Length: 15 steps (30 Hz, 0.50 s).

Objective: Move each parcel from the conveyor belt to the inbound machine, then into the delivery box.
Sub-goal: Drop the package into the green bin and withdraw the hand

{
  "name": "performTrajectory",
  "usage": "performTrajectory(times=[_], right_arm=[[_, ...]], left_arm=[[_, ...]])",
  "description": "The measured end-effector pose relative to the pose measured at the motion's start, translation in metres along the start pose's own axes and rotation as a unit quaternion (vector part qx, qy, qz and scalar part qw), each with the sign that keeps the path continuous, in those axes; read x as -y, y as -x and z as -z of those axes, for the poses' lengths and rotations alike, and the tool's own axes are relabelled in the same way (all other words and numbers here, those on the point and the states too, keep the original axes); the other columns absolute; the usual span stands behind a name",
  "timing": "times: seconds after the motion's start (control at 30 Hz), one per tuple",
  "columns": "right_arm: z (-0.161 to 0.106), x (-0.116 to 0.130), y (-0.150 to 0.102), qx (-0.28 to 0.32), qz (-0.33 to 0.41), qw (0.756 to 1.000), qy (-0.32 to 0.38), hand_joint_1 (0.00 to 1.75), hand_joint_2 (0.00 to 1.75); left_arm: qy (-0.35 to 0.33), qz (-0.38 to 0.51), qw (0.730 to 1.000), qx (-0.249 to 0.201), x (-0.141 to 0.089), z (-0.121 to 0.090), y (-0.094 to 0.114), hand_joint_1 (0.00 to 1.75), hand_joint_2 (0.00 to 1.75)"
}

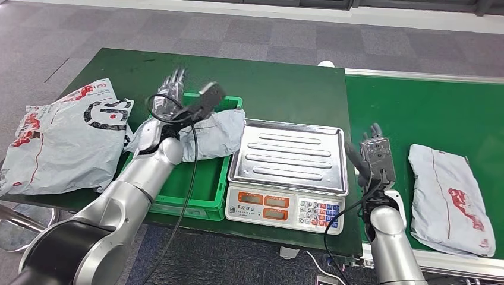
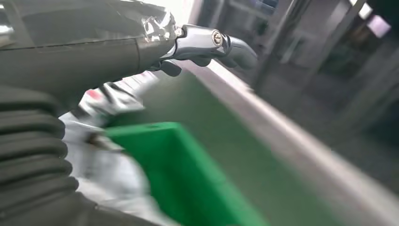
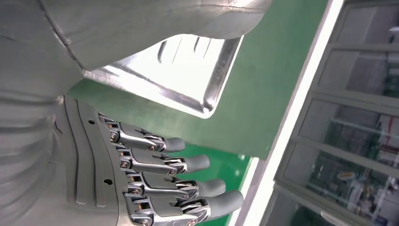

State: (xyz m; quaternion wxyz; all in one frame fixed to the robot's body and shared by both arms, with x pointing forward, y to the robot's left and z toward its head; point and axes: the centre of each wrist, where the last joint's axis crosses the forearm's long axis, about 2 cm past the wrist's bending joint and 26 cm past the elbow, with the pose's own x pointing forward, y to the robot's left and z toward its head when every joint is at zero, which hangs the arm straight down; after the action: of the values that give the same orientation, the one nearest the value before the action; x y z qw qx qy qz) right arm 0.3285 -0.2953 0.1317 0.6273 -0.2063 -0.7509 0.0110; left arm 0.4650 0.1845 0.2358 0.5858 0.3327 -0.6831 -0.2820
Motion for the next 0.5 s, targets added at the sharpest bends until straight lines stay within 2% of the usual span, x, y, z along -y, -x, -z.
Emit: performTrajectory(times=[0.1,0.23,0.37,0.5], right_arm=[[-0.001,0.001,0.0,0.006,-0.029,0.999,0.012,0.0,1.75],[-0.001,0.003,0.001,0.012,-0.061,0.998,0.028,0.0,1.75],[0.001,0.005,0.001,0.023,-0.082,0.996,0.039,0.0,1.75],[0.003,0.007,0.004,0.034,-0.104,0.993,0.054,0.0,1.75]], left_arm=[[-0.045,-0.14,0.988,0.049,-0.01,0.003,-0.003,0.0,0.0],[-0.061,-0.308,0.946,0.084,-0.007,-0.003,-0.013,0.0,1.75],[-0.029,-0.425,0.9,0.097,0.009,-0.016,-0.023,0.0,1.75],[-0.001,-0.467,0.878,0.105,0.019,-0.023,-0.031,0.0,1.75]])
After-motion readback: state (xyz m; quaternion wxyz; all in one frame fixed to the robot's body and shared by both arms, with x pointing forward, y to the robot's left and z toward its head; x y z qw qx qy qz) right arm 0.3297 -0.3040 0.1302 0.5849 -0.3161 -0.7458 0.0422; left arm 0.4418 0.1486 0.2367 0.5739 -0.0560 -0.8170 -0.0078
